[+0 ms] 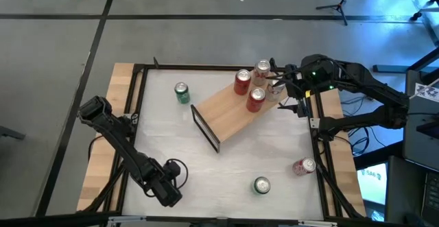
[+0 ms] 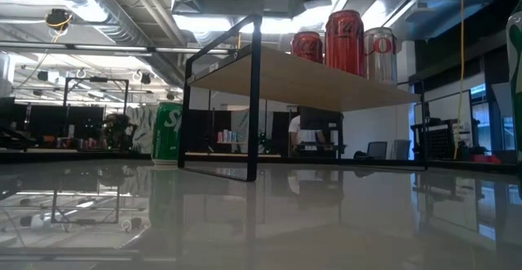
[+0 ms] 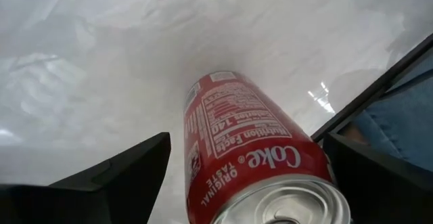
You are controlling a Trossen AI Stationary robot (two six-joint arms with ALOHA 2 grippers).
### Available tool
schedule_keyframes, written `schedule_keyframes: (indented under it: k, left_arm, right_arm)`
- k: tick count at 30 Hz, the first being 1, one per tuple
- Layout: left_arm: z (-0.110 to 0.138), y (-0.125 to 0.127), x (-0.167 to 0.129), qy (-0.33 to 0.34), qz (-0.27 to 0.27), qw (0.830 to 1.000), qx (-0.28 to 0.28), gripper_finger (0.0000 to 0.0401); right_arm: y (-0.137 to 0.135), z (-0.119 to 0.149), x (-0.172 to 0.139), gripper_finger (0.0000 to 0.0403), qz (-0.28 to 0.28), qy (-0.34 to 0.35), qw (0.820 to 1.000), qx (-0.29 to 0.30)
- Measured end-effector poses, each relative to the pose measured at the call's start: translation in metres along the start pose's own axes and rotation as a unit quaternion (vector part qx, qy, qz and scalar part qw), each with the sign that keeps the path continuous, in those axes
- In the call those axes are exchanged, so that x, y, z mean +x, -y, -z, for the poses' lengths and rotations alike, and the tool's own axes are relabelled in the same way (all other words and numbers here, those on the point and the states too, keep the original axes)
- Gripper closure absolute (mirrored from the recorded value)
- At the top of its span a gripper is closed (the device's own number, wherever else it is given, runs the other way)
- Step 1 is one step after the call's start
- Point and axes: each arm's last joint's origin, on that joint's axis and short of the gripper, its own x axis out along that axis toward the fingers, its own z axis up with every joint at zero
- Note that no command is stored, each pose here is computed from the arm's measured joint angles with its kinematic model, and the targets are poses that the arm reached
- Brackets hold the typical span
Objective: Place canned beverage on shelf
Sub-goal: Put the left red and white soda can on the shelf
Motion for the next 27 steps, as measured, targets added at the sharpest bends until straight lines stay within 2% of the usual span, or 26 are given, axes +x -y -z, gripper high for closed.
schedule_keyframes:
  k: [13,20,27]
  left_arm:
    - [0.0071,-0.0002,0.0002,0.006,0.001,1.0,0.023,0.0028]
    - [0.0069,0.0038,0.0002,0.015,0.022,0.999,0.023,0.0028]
    - [0.0077,0.0037,0.0002,0.006,0.021,0.997,0.069,0.0028]
  right_arm:
    - [0.0,0.0,0.0,0.0024,0.0,0.0,1.0,0.0]
    - [-0.0001,0.0,0.0,0.0024,0.0,0.0,1.0,0.0]
    - [0.0,0.0,0.0,0.0024,0.0,0.0,1.0,0.0]
